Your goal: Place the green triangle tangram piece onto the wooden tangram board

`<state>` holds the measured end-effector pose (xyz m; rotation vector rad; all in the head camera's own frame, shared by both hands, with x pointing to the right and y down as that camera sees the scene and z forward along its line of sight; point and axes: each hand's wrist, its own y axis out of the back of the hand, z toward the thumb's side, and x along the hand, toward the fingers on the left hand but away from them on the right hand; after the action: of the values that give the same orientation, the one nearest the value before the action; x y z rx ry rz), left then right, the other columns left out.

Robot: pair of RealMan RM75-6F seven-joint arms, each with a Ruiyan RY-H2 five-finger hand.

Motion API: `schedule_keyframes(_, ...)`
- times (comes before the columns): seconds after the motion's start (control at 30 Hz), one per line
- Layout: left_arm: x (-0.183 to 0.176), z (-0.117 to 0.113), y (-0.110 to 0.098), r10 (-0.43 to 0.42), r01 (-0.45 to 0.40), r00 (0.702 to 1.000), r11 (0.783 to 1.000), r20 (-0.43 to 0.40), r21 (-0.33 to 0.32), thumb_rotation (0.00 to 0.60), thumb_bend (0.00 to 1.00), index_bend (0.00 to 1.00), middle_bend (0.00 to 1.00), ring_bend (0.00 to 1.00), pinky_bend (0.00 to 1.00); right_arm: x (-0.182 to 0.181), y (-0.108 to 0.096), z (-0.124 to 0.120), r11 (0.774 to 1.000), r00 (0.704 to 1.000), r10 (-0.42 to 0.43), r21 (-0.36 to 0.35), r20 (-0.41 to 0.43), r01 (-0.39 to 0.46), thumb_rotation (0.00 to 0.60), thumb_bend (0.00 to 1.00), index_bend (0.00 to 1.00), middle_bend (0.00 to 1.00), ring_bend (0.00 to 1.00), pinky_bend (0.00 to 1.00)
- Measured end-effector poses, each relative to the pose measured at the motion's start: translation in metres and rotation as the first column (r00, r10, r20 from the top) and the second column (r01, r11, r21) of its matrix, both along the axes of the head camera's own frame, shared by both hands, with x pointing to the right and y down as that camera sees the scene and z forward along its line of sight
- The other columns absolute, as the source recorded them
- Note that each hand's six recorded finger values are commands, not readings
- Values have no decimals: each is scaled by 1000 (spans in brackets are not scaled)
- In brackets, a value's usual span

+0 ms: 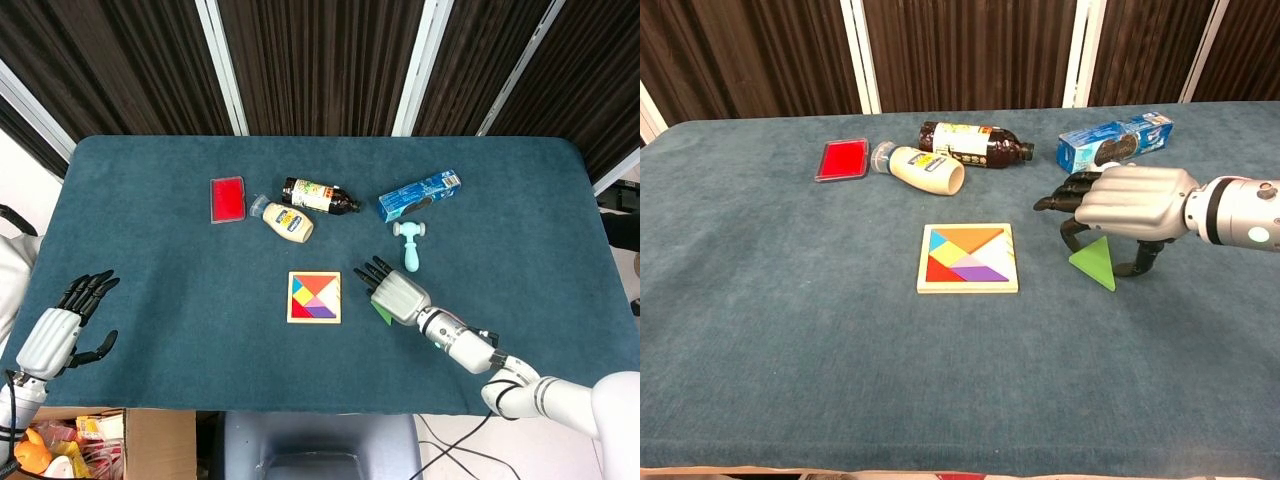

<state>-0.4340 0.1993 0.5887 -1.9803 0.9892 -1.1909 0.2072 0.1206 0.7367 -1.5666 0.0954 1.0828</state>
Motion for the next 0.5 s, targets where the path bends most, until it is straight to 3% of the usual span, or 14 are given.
schedule_keyframes(0.23,0,-1,0,-3,3,1000,1000,-1,1,600,457,0,0,0,0,-2,-9,-9,998,999,24,53,40,-26,600,438,621,0,0,0)
schedule_keyframes(0.5,-1,-2,-1,-5,5,1000,1000,-5,4,600,456,0,0,0,0,-35,-21,-23,977,993,16,208,116,-40,600,438,612,0,0,0)
